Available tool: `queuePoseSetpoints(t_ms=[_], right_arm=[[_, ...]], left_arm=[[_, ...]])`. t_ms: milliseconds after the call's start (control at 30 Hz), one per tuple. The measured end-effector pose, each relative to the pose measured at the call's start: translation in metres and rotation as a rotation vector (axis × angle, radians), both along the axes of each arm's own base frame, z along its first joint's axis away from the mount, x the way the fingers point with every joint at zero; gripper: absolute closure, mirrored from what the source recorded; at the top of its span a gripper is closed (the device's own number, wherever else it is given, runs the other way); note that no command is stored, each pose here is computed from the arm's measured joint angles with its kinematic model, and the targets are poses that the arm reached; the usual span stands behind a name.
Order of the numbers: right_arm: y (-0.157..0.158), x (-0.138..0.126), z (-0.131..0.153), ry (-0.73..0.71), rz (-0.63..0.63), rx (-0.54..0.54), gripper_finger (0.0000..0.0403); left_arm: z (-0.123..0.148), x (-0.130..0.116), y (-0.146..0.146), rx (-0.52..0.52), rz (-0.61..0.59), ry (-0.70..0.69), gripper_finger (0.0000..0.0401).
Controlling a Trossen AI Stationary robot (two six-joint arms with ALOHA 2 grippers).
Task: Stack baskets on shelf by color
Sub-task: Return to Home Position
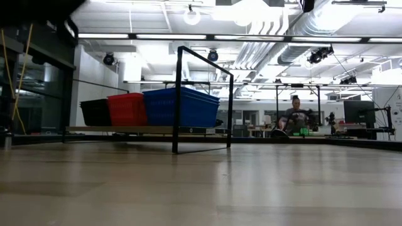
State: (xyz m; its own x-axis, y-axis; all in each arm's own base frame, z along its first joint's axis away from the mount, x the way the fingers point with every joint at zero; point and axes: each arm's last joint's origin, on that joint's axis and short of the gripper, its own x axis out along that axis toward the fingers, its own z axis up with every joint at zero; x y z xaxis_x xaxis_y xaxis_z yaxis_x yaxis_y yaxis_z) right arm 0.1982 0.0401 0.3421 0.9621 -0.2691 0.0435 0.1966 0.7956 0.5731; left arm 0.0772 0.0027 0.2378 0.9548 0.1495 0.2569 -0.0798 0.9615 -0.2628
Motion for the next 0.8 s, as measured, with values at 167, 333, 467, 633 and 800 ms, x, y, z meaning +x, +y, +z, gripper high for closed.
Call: queuePoseSetpoints(t_ms=[167,333,467,633,800], right_arm=[[0.000,0.000,0.000,-0.005,0.002,0.015,0.0402],[0.000,0.000,0.000,-0.010,0.006,0.039,0.0402],[0.001,0.000,-0.001,0.003,0.024,0.035,0.0402],[0.002,0.001,-0.003,0.020,0.084,0.029,0.0402],[0.004,-0.001,-0.006,0.052,0.142,0.049,0.0402]], left_arm=[[-0.031,0.011,0.001,-0.057,0.017,0.032,0.0401],[-0.045,0.015,0.004,-0.089,0.036,0.074,0.0401],[-0.060,0.019,0.008,-0.094,0.067,0.126,0.0401],[-0.069,0.019,0.012,-0.116,0.063,0.209,0.0401],[-0.069,0.019,0.016,-0.063,0.116,0.227,0.0401]])
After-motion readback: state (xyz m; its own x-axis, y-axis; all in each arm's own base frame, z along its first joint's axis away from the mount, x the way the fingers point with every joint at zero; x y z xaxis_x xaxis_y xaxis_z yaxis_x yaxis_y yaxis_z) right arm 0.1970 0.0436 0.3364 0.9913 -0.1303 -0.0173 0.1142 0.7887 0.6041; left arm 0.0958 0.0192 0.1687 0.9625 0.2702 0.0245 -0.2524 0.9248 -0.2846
